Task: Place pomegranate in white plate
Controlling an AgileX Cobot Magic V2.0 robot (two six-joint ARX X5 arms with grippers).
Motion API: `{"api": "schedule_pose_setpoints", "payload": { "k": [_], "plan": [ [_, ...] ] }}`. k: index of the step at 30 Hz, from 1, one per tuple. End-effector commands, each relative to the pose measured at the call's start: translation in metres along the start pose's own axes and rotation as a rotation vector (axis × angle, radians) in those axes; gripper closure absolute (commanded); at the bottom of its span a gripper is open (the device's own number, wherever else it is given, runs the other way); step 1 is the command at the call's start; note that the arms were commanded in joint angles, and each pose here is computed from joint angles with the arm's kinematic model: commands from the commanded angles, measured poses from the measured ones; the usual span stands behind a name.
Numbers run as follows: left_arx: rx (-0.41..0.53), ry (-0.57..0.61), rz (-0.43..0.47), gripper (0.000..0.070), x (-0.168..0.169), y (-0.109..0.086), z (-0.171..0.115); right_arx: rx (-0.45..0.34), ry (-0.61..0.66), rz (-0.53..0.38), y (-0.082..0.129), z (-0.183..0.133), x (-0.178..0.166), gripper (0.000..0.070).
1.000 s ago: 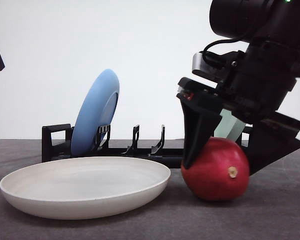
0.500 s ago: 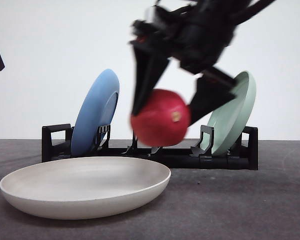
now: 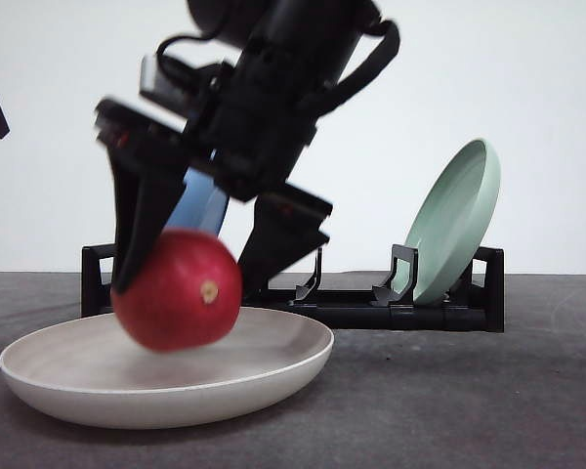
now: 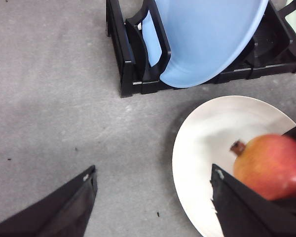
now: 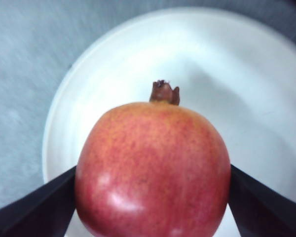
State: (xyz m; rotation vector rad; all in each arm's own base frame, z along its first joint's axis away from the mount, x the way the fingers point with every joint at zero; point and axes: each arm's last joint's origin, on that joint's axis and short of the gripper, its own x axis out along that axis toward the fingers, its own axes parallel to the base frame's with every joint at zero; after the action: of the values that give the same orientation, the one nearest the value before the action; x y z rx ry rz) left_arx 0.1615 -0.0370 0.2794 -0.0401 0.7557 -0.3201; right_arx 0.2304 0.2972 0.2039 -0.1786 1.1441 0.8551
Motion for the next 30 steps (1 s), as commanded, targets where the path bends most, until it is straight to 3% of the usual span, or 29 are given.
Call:
{"api": "schedule_pose_setpoints", "payload": {
  "k": [1, 3, 7, 15, 21, 26, 30],
  "plan": [
    [-0.004, -0.017, -0.007, 0.0266, -0.001, -0.001, 0.004, -0.02, -0.02, -0.005, 0.004, 0.006, 0.005, 0.0207],
    [-0.003, -0.018, -0.007, 0.0266, -0.001, -0.001, 0.004, -0.018, -0.015, -0.013, 0.003, 0.005, 0.008, 0.0197],
    [-0.004, -0.018, -0.006, 0.0266, -0.001, -0.001, 0.004, -0.02, -0.016, -0.015, 0.004, 0.005, 0.009, 0.0093],
    [-0.004, -0.019, -0.006, 0.0266, -0.001, -0.001, 0.004, -0.043, -0.055, -0.014, 0.008, 0.008, -0.01, 0.0084],
    [-0.004, -0.019, -0.006, 0.0266, -0.001, -0.001, 0.004, -0.103, -0.233, -0.11, 0.012, 0.008, -0.055, 0.0085],
    [-0.004, -0.019, -0.006, 0.0266, -0.001, -0.001, 0.004, -0.102, -0.411, -0.1, 0.002, -0.012, -0.085, 0.0085],
    [-0.004, -0.018, -0.006, 0.0266, -0.001, -0.001, 0.004, -0.08, -0.476, -0.112, -0.012, -0.037, -0.102, 0.0085]
  ]
}}
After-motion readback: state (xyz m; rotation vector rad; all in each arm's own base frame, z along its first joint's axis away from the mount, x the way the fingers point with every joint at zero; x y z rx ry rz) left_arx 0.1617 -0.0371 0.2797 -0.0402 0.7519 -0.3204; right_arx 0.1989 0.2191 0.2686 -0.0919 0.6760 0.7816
